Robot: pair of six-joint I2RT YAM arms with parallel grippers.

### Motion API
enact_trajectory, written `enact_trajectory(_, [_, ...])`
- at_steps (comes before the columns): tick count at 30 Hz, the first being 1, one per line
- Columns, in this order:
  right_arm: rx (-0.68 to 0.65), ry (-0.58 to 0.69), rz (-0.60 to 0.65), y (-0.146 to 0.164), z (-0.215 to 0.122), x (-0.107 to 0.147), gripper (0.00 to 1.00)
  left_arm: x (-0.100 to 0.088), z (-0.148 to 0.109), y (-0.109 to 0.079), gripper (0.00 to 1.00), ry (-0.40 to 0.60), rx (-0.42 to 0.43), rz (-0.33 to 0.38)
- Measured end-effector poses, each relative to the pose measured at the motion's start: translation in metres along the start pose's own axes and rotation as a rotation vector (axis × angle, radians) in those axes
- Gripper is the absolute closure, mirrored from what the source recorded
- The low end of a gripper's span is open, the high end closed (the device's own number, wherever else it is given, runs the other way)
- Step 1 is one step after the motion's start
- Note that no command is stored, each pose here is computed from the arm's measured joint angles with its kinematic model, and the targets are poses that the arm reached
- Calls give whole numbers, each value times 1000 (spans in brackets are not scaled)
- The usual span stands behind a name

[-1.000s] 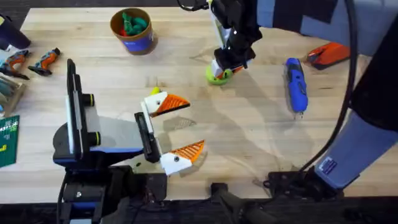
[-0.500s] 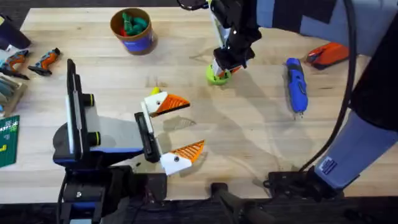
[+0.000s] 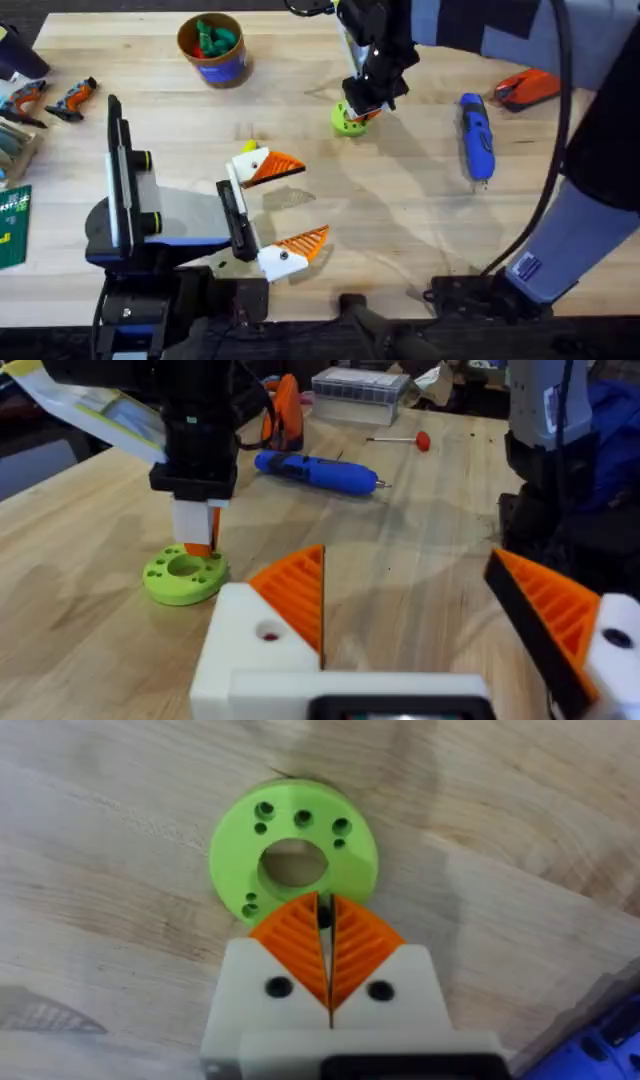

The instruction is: Pick up the gripper from the table and insert it into the empty holder that is missing its gripper. Then pick up a screw, insert it into the mounting hole, and use the screwdriver to tighten it. Finally, clean up the table by picking up the vegetable and placing it into the bucket.

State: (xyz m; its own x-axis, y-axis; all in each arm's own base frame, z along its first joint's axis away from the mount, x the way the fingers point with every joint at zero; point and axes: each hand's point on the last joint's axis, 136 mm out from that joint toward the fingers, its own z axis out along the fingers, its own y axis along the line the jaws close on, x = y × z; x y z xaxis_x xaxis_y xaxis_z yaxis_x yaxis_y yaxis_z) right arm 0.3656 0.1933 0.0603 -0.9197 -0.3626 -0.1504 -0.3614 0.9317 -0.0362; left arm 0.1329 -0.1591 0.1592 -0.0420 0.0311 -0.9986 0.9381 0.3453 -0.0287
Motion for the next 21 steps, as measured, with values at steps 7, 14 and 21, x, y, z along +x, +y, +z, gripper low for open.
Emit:
enact_trajectory(7, [0,0,0,0,0,0,994,0,0,0,15,0,0,0])
enact_trajectory(14, [2,13,-1,0,-4,2,995,0,0,0,15,0,0,0])
enact_trajectory(21, [-1,-2,0,-2,-53,-9,995,0,0,0,15,0,0,0])
